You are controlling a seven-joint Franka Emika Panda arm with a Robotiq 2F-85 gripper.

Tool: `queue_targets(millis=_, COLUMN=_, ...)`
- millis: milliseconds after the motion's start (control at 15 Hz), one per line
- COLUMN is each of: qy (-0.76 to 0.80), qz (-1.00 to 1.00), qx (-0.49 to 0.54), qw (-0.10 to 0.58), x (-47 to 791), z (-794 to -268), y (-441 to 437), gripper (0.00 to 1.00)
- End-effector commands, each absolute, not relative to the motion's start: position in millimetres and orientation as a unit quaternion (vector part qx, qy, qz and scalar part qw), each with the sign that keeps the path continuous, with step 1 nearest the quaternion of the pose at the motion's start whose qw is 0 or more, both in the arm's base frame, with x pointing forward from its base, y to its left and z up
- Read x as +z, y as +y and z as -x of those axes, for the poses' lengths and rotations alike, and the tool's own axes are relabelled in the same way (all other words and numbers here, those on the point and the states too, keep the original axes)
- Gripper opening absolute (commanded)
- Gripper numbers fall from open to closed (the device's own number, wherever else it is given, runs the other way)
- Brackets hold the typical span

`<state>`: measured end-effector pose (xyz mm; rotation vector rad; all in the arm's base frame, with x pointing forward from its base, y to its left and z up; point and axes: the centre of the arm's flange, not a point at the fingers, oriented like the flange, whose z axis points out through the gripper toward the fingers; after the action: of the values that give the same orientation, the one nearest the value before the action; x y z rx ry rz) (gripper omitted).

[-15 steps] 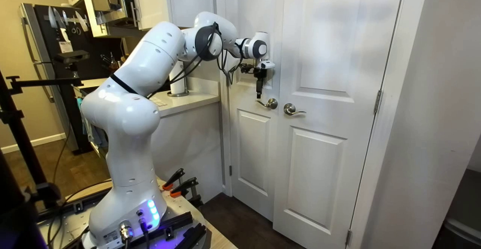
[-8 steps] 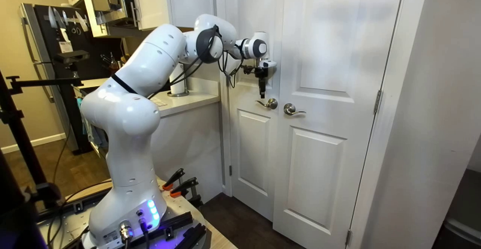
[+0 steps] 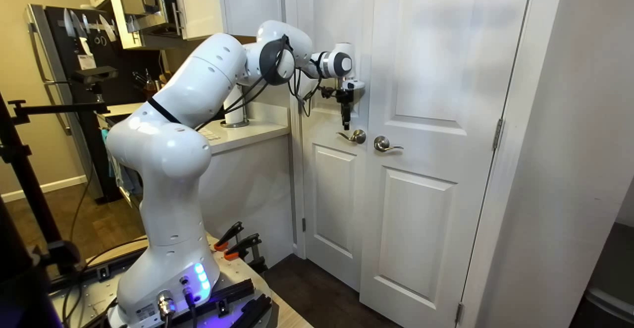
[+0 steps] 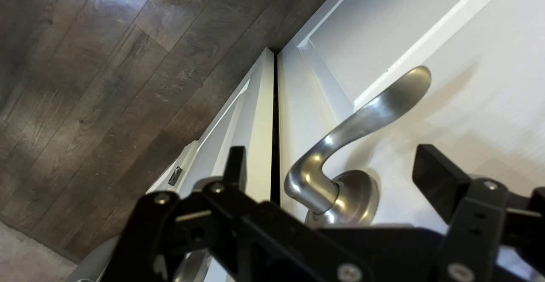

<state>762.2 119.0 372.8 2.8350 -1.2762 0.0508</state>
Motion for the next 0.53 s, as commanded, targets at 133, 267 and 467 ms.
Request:
queue_targets(millis=133, qy=-0.424, qz=-0.905, qx=0.017, qw=-0.007, x=358.4, z=-748.2, y=122.7, gripper=1.00)
queue_targets(millis=267, qy=-0.448, qz=-0.894, qx=0.019, qw=-0.025, x=349.4, z=-738.8, y=122.5, gripper=1.00)
queue_targets(millis=467, qy=-0.491, qz=-0.869, qx=0.035, qw=-0.043, x=343.5, z=-725.9, y=125.2, gripper=1.00)
